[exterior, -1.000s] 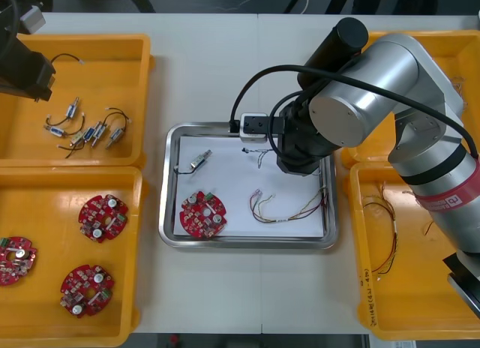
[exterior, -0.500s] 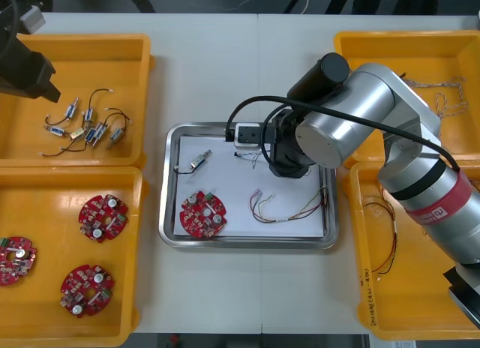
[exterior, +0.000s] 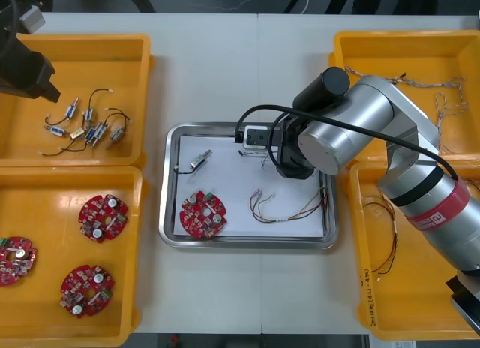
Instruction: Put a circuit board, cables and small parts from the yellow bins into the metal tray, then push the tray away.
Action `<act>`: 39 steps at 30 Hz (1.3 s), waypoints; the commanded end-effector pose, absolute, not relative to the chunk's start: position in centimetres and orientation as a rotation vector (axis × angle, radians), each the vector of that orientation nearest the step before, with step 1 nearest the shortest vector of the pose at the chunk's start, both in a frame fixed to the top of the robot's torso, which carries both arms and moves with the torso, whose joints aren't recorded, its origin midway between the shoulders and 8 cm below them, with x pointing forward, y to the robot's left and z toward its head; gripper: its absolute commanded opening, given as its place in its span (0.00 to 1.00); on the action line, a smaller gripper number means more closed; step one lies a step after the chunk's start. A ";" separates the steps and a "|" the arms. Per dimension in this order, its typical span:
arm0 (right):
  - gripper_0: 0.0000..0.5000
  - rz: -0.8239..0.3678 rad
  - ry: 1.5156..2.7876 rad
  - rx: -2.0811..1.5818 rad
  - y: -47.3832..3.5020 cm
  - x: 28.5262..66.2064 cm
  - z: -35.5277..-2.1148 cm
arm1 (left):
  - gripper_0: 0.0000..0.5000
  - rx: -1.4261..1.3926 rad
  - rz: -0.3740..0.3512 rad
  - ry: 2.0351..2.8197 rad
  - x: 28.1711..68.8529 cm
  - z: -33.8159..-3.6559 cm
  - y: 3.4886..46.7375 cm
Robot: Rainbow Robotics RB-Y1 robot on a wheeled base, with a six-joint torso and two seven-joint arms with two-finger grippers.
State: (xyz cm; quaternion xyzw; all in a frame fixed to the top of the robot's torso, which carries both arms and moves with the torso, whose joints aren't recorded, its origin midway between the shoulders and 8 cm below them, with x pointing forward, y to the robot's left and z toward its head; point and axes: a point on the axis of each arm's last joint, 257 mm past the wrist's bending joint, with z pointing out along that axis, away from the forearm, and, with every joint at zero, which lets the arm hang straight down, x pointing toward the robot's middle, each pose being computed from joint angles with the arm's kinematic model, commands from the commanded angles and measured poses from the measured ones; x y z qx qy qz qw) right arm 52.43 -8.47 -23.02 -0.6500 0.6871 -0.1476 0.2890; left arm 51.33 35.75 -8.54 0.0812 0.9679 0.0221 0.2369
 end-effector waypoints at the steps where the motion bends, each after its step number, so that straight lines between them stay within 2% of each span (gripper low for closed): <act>1: 0.00 -0.396 1.792 -1.752 -7.5 52.2 -23.2 | 1.00 0.329 0.144 2.566 51.9 -4.3 37.0; 8: 0.00 -0.376 1.792 -1.739 -7.3 52.0 -23.5 | 1.00 0.350 0.101 2.567 51.9 -5.4 36.2; 12: 0.00 -0.357 1.793 -1.721 -7.1 52.0 -23.8 | 1.00 0.388 0.043 2.561 52.0 -6.4 34.9; 14: 0.00 -0.354 1.790 -1.717 -7.0 52.0 -23.9 | 1.00 0.410 0.055 2.563 52.1 -6.9 34.6; 15: 0.32 -0.354 1.786 -1.716 -6.9 52.0 -23.9 | 1.00 0.422 0.059 2.566 52.1 -7.2 34.3; 16: 0.50 -0.355 1.781 -1.715 -6.9 52.1 -23.9 | 1.00 0.432 0.060 2.566 52.2 -7.6 34.1; 17: 0.65 -0.355 1.781 -1.712 -6.9 52.1 -23.9 | 1.00 0.442 0.058 2.564 52.3 -7.8 33.7; 18: 0.75 -0.355 1.780 -1.713 -6.8 52.1 -23.9 | 1.00 0.445 0.055 2.563 52.4 -8.0 33.5; 19: 0.75 -0.356 1.781 -1.710 -6.8 52.1 -24.0 | 1.00 0.447 0.053 2.562 52.4 -8.2 33.5; 20: 1.00 -0.358 1.783 -1.707 -6.9 52.1 -23.9 | 1.00 0.452 0.045 2.561 52.4 -8.4 33.2; 25: 1.00 -0.369 1.785 -1.703 -7.0 52.2 -23.8 | 1.00 0.464 0.027 2.565 52.4 -9.3 32.7; 30: 1.00 -0.399 1.748 -1.687 -6.7 52.3 -22.2 | 1.00 0.472 0.007 2.544 52.6 -10.5 32.3; 39: 1.00 -0.439 1.784 -1.747 -6.8 50.5 -18.7 | 1.00 0.502 -0.017 2.504 53.2 -12.4 31.0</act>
